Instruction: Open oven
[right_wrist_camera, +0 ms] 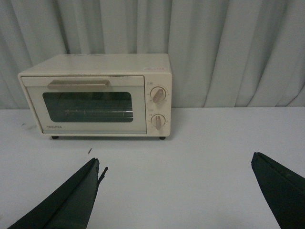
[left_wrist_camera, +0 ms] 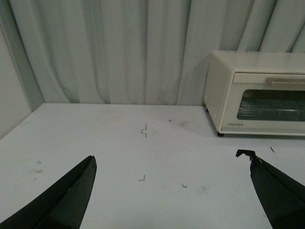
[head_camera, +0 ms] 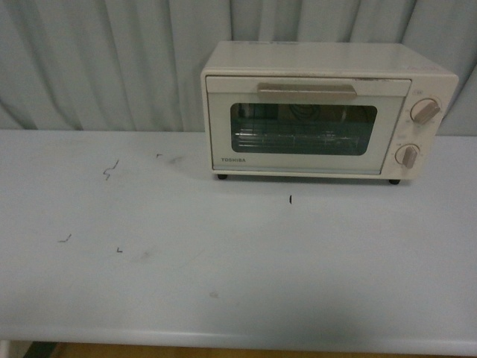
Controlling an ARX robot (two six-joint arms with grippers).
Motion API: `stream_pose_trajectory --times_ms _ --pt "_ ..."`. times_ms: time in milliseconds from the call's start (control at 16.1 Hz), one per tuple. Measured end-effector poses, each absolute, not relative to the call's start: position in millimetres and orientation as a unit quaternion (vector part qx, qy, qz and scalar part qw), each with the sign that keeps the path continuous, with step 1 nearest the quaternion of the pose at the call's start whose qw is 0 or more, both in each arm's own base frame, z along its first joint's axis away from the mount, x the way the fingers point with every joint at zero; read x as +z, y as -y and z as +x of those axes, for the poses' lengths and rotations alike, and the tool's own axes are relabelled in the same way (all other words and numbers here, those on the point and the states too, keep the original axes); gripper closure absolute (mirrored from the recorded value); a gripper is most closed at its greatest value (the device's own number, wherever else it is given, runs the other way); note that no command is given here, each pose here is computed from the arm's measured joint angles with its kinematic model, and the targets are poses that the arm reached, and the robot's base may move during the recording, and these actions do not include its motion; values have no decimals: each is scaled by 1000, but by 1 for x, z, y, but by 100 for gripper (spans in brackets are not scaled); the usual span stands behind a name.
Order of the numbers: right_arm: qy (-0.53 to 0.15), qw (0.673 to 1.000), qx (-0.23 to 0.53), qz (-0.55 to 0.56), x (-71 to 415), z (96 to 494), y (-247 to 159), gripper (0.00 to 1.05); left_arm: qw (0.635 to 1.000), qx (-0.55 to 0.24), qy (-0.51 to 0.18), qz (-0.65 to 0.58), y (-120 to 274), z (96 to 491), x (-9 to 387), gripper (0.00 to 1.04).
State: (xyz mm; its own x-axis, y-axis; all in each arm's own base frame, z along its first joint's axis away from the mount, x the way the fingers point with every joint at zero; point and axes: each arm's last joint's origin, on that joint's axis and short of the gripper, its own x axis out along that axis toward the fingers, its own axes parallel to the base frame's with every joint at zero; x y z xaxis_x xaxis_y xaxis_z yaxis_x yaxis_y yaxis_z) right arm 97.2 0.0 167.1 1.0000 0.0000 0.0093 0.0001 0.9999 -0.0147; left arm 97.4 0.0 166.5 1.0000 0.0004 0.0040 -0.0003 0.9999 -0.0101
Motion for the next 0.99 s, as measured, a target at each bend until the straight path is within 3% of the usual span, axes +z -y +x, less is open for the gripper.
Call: stream_pose_trajectory --times_ms 992 --pt "2 1000 0 -7 167 97 0 6 1000 0 1 -5 0 97 166 7"
